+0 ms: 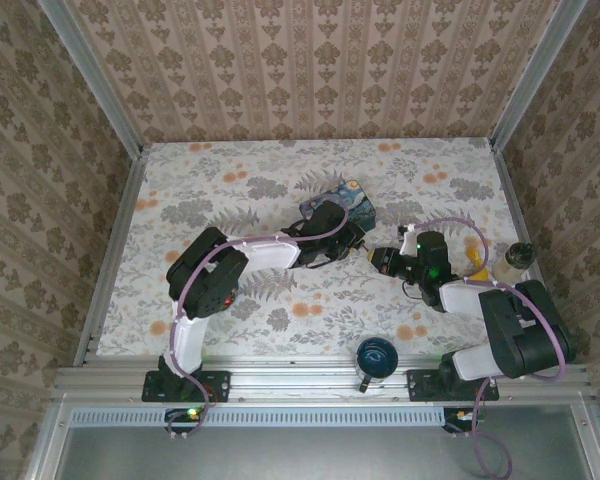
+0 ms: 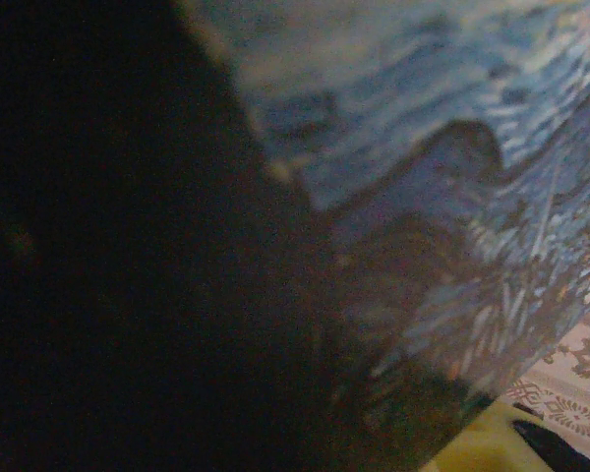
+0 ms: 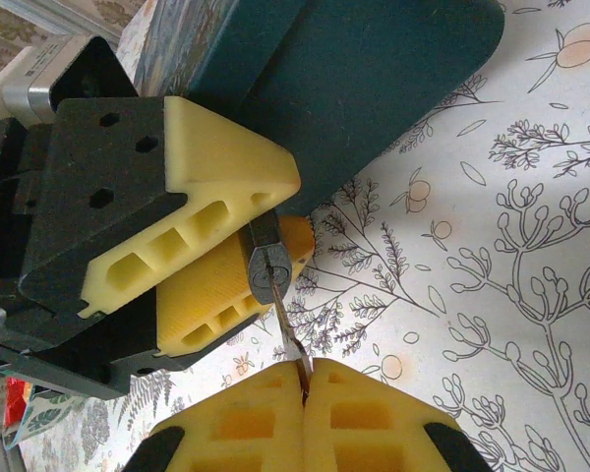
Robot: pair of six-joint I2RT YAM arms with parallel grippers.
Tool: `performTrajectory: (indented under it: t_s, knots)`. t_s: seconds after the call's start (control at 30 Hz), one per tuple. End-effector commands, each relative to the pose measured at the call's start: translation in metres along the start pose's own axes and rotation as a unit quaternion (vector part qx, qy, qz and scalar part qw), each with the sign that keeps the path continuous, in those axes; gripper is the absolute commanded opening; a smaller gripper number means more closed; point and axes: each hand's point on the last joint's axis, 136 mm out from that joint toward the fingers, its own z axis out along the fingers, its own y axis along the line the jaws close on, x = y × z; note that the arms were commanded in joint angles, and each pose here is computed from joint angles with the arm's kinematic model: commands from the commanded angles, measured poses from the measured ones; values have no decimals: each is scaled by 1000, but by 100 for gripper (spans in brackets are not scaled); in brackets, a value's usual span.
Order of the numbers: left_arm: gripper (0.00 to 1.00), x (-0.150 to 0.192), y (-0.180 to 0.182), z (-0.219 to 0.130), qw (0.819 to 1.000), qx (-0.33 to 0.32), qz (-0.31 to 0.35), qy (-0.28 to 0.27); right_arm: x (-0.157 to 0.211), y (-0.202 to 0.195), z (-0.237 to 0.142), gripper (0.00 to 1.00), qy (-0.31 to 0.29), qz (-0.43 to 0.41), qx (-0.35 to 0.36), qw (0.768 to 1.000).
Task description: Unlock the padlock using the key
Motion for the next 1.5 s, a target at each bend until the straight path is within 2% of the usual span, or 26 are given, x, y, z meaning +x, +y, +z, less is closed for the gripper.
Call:
performTrajectory:
  t_s: [0.0, 0.73, 1.13, 1.47]
  knots:
    - [0, 11, 16, 8, 999, -21, -37, 32, -13, 8, 4, 0, -12, -9, -5, 1000]
    - [0, 15, 15, 11, 998, -20, -33, 41, -8, 13, 12, 0, 3, -28, 9, 1000]
    - [0, 22, 12, 10, 998, -16, -15, 55, -27, 24, 23, 0, 6, 17, -24, 1000]
    - [0, 26, 12, 8, 998, -12, -2, 63, -27, 17, 25, 0, 12, 30, -25, 999]
